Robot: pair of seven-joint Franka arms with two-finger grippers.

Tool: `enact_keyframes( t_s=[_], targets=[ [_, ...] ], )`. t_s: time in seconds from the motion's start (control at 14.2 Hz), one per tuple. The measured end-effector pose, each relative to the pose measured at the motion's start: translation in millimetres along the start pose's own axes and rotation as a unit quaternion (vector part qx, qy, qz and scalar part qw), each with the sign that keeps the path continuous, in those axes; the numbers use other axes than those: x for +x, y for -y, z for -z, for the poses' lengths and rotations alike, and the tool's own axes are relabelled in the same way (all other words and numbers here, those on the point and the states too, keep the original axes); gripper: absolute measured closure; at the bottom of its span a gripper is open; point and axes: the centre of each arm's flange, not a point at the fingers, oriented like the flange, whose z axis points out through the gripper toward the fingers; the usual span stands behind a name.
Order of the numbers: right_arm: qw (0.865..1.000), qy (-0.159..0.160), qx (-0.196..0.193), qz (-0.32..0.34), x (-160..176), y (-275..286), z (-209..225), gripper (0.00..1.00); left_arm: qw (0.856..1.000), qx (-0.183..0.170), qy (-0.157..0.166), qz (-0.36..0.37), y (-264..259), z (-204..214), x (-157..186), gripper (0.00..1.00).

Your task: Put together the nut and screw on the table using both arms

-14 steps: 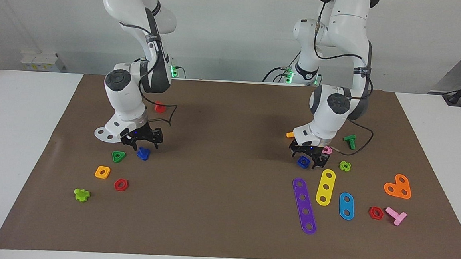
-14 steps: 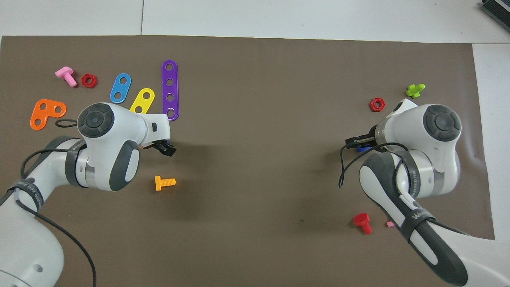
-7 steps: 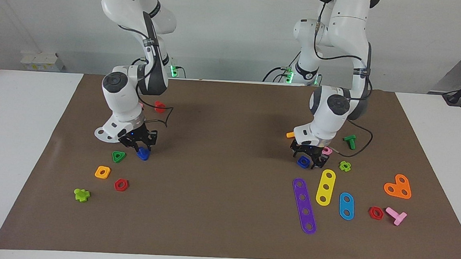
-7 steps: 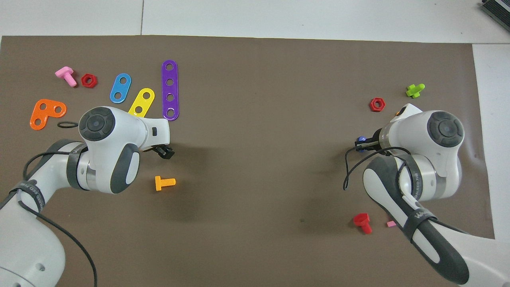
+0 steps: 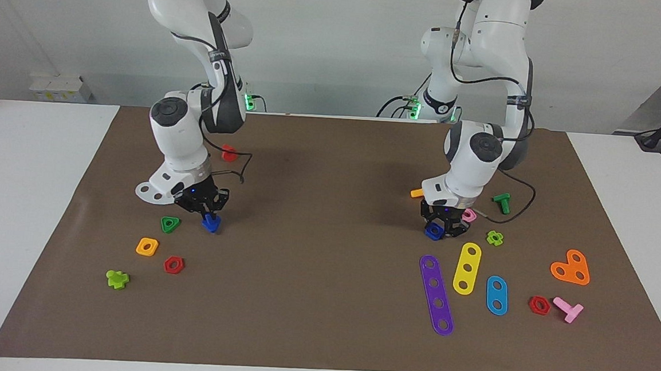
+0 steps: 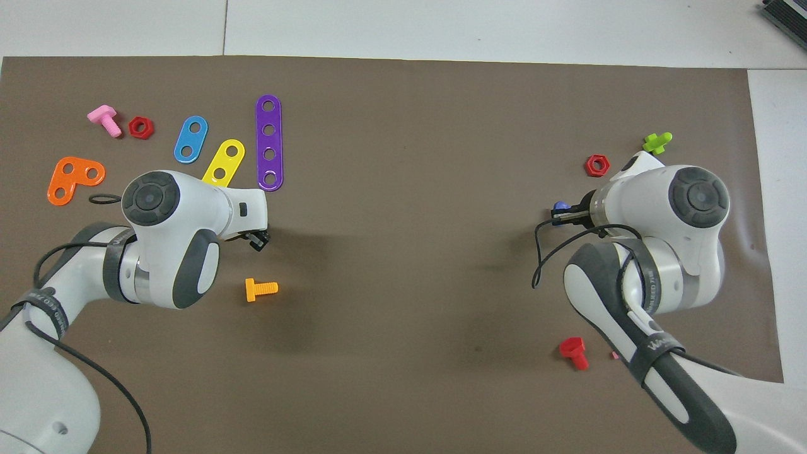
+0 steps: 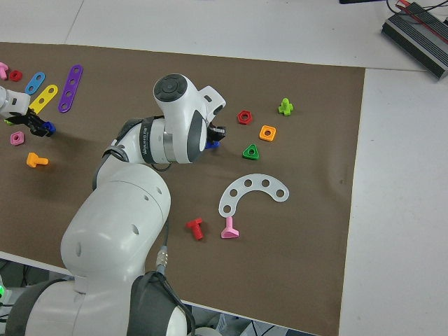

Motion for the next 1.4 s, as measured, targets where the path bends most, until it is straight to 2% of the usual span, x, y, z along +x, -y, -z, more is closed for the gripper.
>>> enact_keyframes(
  t_s=[0.21,0.42,0.7,0.91,1.19,1.4],
  targets=[
    [0.999,-0.016,0.012,-0.04,2.8,69.1,14.5,0.81,0.999,-0.002,0.003,0.032,1.1,0.5,-0.1,0.52],
    [0.996,-0.019,0.025,-0.088,-1.2,133.7,16.9,0.81,0.992,-0.013,0.03,0.118,6.7,19.8,9.6,0.52],
    [0.994,-0.011,0.035,-0.101,-22.6,210.0,12.6,0.81,0.976,-0.018,0.053,0.209,13.7,56.9,25.6,0.52],
    [0.995,-0.005,0.039,-0.092,-47.4,257.3,13.4,0.81,0.958,-0.021,0.057,0.282,3.3,77.2,41.7,0.52],
    [0.997,0.007,0.029,-0.073,-65.3,281.6,-2.4,0.81,0.938,-0.04,0.046,0.34,-34.7,107.1,75.4,0.52],
    [0.997,0.012,0.016,-0.069,-73.3,290.7,-16.8,0.8,0.927,-0.044,0.041,0.371,-57.8,111.8,91.0,0.52]
  ],
)
